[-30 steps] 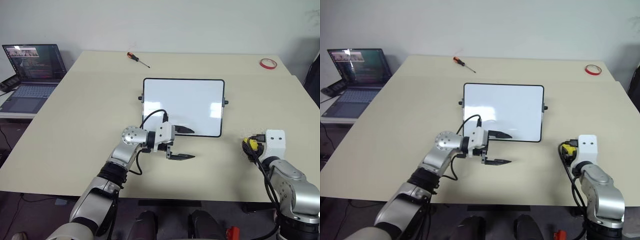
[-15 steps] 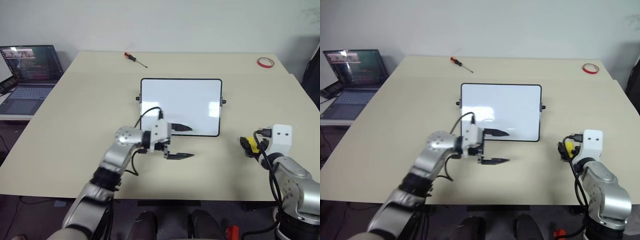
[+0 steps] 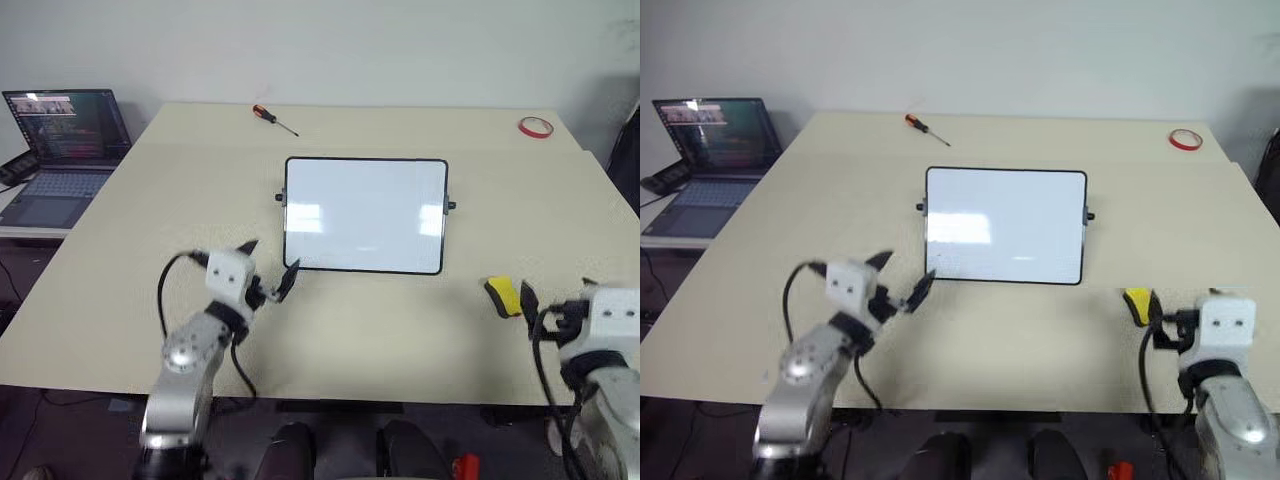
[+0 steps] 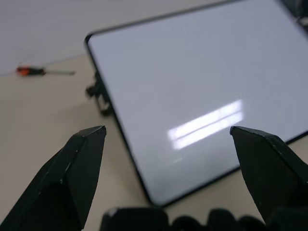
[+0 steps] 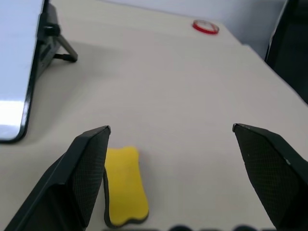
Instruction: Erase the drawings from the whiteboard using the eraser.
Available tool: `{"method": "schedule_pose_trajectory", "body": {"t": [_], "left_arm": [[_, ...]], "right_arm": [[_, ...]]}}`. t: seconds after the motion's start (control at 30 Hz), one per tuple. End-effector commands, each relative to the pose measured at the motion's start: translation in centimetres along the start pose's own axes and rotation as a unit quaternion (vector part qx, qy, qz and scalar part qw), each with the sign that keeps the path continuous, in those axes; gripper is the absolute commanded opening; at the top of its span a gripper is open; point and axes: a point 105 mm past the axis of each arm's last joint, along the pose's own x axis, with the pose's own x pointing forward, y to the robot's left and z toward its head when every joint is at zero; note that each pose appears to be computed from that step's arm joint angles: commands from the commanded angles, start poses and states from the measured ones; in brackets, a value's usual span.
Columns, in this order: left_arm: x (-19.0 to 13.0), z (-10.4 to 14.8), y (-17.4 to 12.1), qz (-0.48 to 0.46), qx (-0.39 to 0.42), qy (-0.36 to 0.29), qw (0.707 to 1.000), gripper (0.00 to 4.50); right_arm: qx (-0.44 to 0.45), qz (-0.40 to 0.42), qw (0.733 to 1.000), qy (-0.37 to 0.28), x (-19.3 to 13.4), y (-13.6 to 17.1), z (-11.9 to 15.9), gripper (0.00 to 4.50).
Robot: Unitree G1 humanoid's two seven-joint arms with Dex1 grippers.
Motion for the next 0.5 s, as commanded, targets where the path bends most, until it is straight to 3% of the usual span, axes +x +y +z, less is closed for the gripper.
{"method": "schedule_pose_trajectory", "body": {"t": [0.03,0.23,0.5], "left_arm": [[-2.2,1.6,0.3,0.068,0.035,-0.033,0.997,4.50],[-6.0,0.5,0.3,0.119,0.050,-0.004,0.992,4.50],[-6.3,0.0,-0.5,0.113,0.056,-0.001,0.992,4.50]], "right_arm": [[-0.014,0.006,0.999,-0.050,-0.9,0.0,0.4,4.47],[0.005,0.033,0.999,-0.042,-2.9,1.0,-0.9,4.47],[0.008,0.046,0.999,-0.015,-4.1,1.9,-1.8,4.47]]}}
